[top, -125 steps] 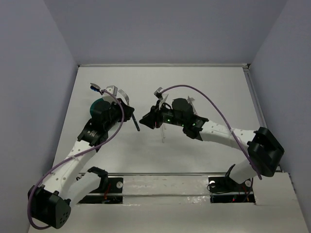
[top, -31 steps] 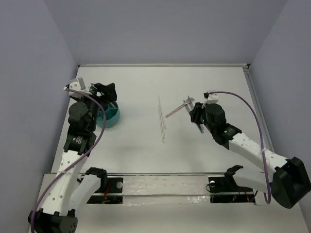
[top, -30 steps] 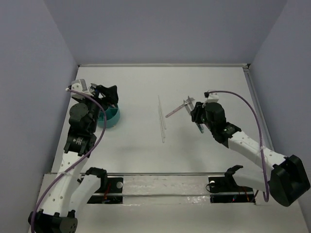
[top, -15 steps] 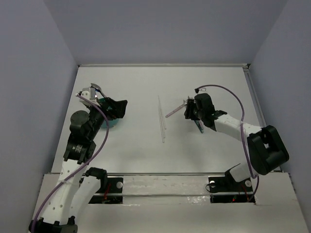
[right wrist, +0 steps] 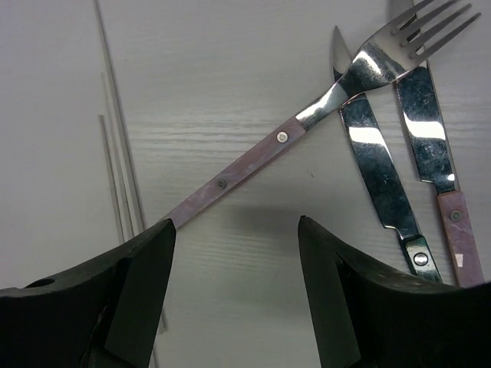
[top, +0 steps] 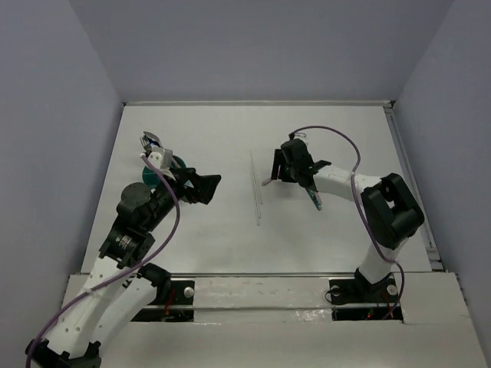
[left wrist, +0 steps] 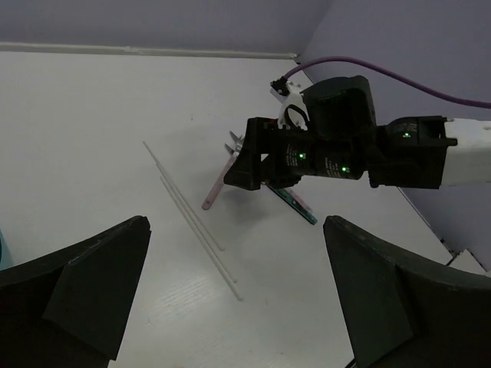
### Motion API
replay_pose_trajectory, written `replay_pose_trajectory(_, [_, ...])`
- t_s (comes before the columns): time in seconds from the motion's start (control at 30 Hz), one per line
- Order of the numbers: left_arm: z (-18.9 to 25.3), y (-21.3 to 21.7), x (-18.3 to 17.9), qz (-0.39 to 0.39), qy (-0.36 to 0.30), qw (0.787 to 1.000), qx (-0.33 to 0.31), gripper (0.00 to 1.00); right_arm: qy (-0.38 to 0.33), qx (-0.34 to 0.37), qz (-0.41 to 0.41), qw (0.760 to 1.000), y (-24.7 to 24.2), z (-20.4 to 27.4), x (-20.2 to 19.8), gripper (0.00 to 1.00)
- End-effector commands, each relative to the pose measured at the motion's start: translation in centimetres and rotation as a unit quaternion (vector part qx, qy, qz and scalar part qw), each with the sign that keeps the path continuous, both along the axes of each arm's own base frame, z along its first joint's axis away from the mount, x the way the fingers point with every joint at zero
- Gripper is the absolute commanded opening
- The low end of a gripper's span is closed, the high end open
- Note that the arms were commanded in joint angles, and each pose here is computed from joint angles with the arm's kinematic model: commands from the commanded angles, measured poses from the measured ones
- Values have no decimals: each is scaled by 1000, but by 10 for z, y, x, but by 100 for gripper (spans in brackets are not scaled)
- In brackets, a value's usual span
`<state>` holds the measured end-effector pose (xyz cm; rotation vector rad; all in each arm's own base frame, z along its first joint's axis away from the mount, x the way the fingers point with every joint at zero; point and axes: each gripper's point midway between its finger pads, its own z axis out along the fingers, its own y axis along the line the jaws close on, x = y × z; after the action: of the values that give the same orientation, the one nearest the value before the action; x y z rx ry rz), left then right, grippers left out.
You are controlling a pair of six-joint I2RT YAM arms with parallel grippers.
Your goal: Sort the eating utensils into containers
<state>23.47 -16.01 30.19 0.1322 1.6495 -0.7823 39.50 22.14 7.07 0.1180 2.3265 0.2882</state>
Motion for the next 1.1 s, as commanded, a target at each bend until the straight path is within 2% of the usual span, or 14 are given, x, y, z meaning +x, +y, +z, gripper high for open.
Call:
replay_pose_trajectory(0.0, [34, -6, -11, -16, -47, 999, -8, 99, -4, -8, -63, 998, -7, 0, 14, 72])
replay_pose_trajectory(0.17, [36, -9, -21, -29, -52, 998, -5, 99, 10, -15, -68, 998, 1, -9, 29, 80])
replay_pose_trajectory(0.43, [40, -13, -29, -42, -58, 997, -8, 99, 28, -26, -82, 996, 5, -33, 39, 79])
replay_pose_trajectory(0.57, [40, -12, -28, -38, -59, 998, -7, 99, 40, -47, -90, 994, 2, -43, 36, 63])
replay_pose_trajectory(0.6, [40, -12, -28, -39, -59, 997, -7, 99, 42, -54, -92, 993, 2, -44, 32, 55])
replay_pose_trajectory(0.7, [40, -13, -28, -39, -59, 997, -6, 99, 39, -58, -94, 993, 0, -41, 26, 52])
replay_pose_trajectory(0.87, [36, -15, -27, -43, -54, 998, -4, 99, 42, -75, -101, 991, -9, -42, 21, 37])
replay_pose_trajectory(1.07, [33, -15, -25, -40, -49, 998, -3, 99, 46, -96, -99, 989, -11, -44, 12, 29])
